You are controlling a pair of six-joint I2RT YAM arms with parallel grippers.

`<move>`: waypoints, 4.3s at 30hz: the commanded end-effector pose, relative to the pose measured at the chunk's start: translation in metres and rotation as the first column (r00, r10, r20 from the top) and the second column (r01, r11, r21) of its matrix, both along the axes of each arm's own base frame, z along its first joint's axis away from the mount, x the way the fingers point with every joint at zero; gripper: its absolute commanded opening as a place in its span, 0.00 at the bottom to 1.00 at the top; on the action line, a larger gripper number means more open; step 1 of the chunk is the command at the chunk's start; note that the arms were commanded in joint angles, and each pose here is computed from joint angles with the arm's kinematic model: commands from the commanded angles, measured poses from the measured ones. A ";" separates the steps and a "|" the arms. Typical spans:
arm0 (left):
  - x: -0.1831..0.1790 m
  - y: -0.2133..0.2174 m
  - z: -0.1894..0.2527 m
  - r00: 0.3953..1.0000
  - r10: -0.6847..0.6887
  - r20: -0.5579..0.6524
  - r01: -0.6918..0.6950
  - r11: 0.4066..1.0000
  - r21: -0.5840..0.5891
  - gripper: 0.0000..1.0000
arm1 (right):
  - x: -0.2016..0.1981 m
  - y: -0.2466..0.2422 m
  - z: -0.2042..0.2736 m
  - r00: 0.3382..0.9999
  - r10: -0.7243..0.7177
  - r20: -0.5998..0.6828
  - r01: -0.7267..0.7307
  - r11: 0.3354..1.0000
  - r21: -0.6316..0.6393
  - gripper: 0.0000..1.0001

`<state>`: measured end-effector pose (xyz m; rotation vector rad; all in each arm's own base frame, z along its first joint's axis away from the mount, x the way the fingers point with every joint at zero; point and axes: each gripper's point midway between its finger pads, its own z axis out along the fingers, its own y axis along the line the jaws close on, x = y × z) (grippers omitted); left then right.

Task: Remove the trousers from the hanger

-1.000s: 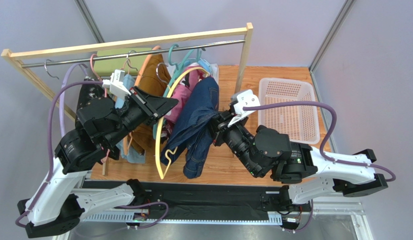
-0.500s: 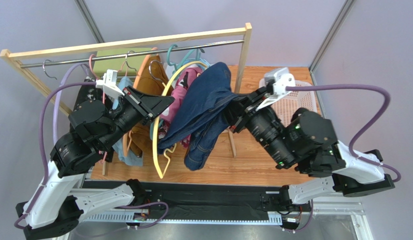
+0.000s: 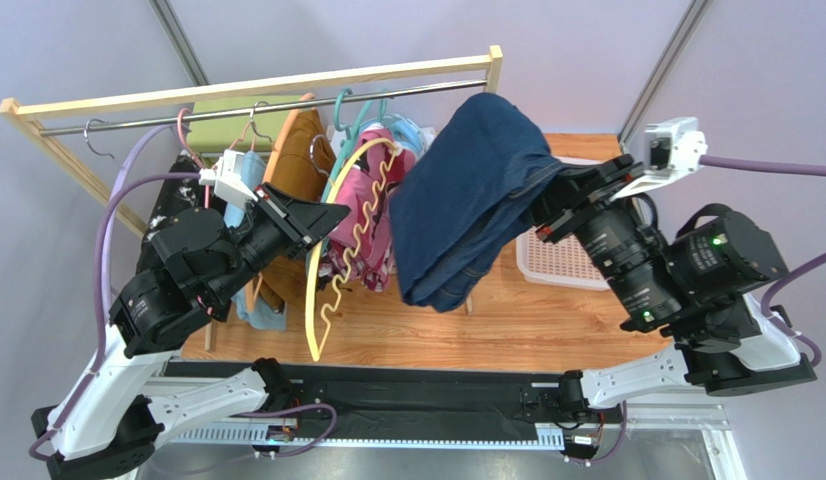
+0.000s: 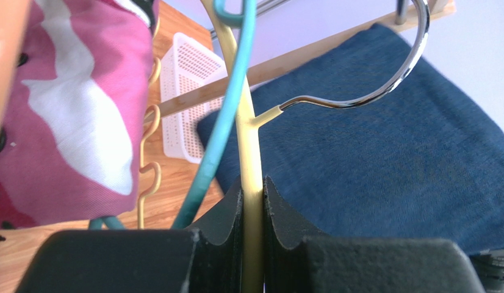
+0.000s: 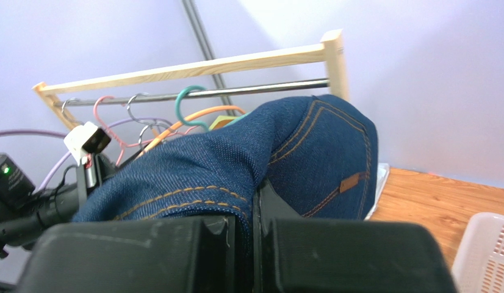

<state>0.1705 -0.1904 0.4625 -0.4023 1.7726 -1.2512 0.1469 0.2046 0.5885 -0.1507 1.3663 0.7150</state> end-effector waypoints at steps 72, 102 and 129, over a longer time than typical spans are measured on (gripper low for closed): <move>-0.028 -0.023 0.021 0.961 -0.247 0.121 0.231 0.964 0.132 0.00 | 0.230 -0.278 -0.182 0.841 -0.541 -0.011 0.451 0.712 -0.539 0.00; -0.026 -0.017 0.006 0.970 -0.219 0.110 0.202 0.968 0.148 0.00 | 0.339 -0.216 -0.357 0.659 -0.661 -0.357 0.235 0.633 -0.737 0.00; -0.024 -0.010 0.011 0.974 -0.188 0.128 0.170 0.976 0.139 0.00 | 0.185 -0.213 -0.326 0.339 -0.739 -0.582 0.338 0.673 -0.658 0.65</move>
